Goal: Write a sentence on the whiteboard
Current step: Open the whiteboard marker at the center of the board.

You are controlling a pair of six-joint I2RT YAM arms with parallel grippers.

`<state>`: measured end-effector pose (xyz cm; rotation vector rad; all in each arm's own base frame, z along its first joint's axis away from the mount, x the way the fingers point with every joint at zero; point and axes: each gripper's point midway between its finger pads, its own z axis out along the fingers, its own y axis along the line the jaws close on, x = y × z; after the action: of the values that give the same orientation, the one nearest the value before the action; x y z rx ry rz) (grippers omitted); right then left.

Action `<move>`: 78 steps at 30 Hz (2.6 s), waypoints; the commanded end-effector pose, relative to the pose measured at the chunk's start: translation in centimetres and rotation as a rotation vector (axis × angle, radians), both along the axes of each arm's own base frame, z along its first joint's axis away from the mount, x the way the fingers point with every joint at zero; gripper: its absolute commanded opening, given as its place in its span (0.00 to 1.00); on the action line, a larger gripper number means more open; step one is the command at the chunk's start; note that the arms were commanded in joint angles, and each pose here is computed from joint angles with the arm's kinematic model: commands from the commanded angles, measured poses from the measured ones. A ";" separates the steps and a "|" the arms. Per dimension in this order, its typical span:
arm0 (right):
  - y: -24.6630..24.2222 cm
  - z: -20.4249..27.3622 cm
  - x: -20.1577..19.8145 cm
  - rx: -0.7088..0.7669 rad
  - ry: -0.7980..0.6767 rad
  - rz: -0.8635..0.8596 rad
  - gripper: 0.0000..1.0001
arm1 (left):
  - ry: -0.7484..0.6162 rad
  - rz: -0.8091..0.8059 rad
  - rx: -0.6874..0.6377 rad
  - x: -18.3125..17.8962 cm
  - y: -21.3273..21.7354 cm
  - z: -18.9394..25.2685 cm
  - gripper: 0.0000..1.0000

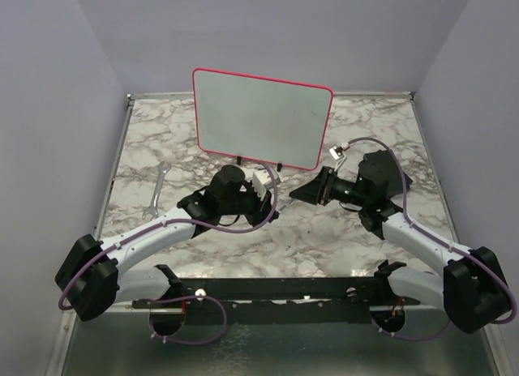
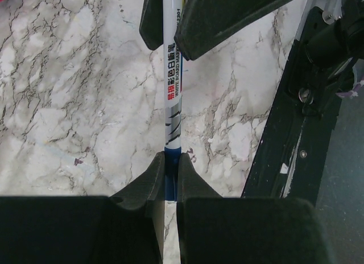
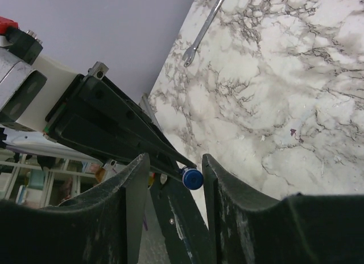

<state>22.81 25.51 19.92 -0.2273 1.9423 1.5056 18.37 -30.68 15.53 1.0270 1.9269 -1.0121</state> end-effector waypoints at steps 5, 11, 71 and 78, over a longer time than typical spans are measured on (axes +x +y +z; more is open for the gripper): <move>0.5 -0.2 0.3 0.024 -0.008 -0.012 0.38 | -0.011 0.004 -0.025 0.0 0.0 0.4 0.00; 0.7 -1.0 0.2 0.008 0.000 -0.008 0.18 | -0.012 0.020 -0.028 0.2 0.0 0.5 0.00; -2.2 12.9 1.2 0.362 -0.475 -0.246 0.01 | 0.462 0.294 -0.907 3.0 1.0 14.6 0.60; -1.9 12.9 0.7 0.381 -0.466 -0.212 0.01 | 0.521 0.262 -0.995 2.7 1.1 15.2 0.47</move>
<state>24.38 23.21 31.43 -0.1261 1.3014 1.4504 21.98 -29.68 28.94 -0.0662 1.5972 -1.7815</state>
